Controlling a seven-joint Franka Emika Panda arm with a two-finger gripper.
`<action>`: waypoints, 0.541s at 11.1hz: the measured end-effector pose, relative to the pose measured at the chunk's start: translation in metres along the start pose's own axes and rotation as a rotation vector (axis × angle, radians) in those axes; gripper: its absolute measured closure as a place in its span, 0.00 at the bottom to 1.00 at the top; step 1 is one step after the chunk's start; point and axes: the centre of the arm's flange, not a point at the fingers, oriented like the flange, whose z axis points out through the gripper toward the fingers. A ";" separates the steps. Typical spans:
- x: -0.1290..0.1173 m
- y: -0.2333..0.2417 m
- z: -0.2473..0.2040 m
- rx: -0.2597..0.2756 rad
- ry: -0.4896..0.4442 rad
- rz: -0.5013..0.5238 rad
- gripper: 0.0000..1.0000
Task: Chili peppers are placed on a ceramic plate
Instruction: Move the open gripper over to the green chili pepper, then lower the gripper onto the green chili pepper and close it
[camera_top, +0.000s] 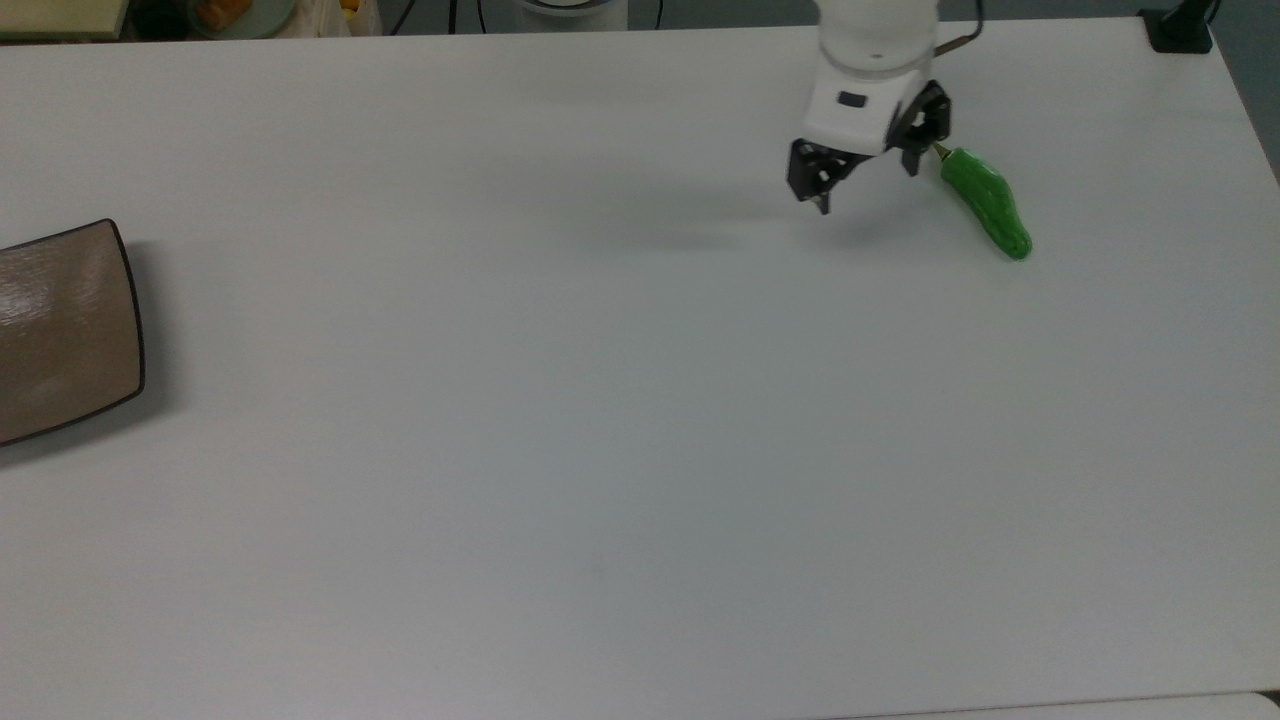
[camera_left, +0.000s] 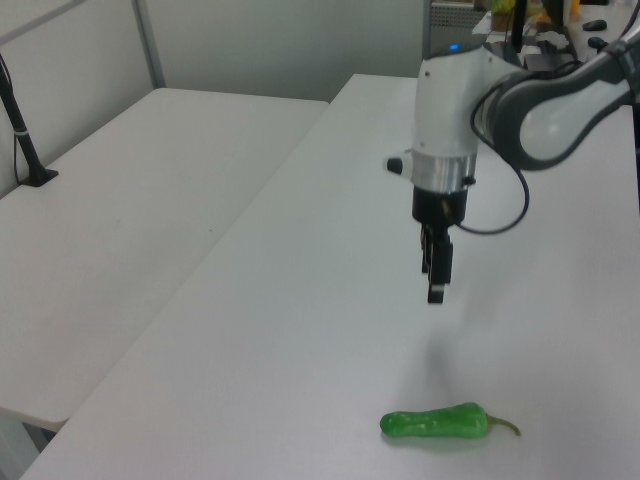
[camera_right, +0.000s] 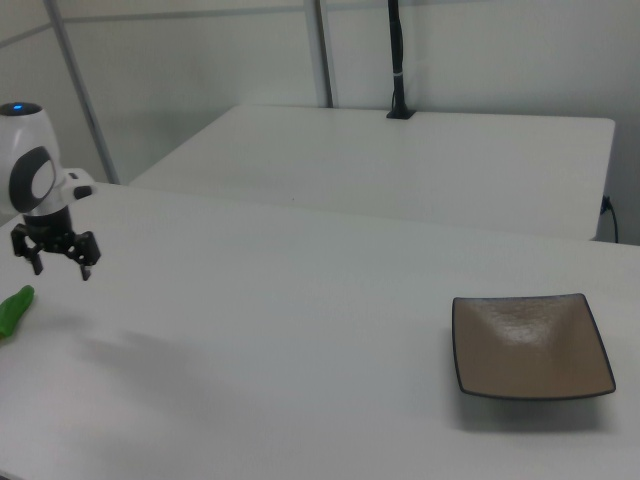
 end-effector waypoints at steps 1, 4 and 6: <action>-0.001 -0.025 0.012 0.016 0.002 -0.028 0.00; -0.012 -0.082 0.026 0.036 -0.010 -0.091 0.00; -0.015 -0.109 0.039 0.051 0.010 -0.082 0.00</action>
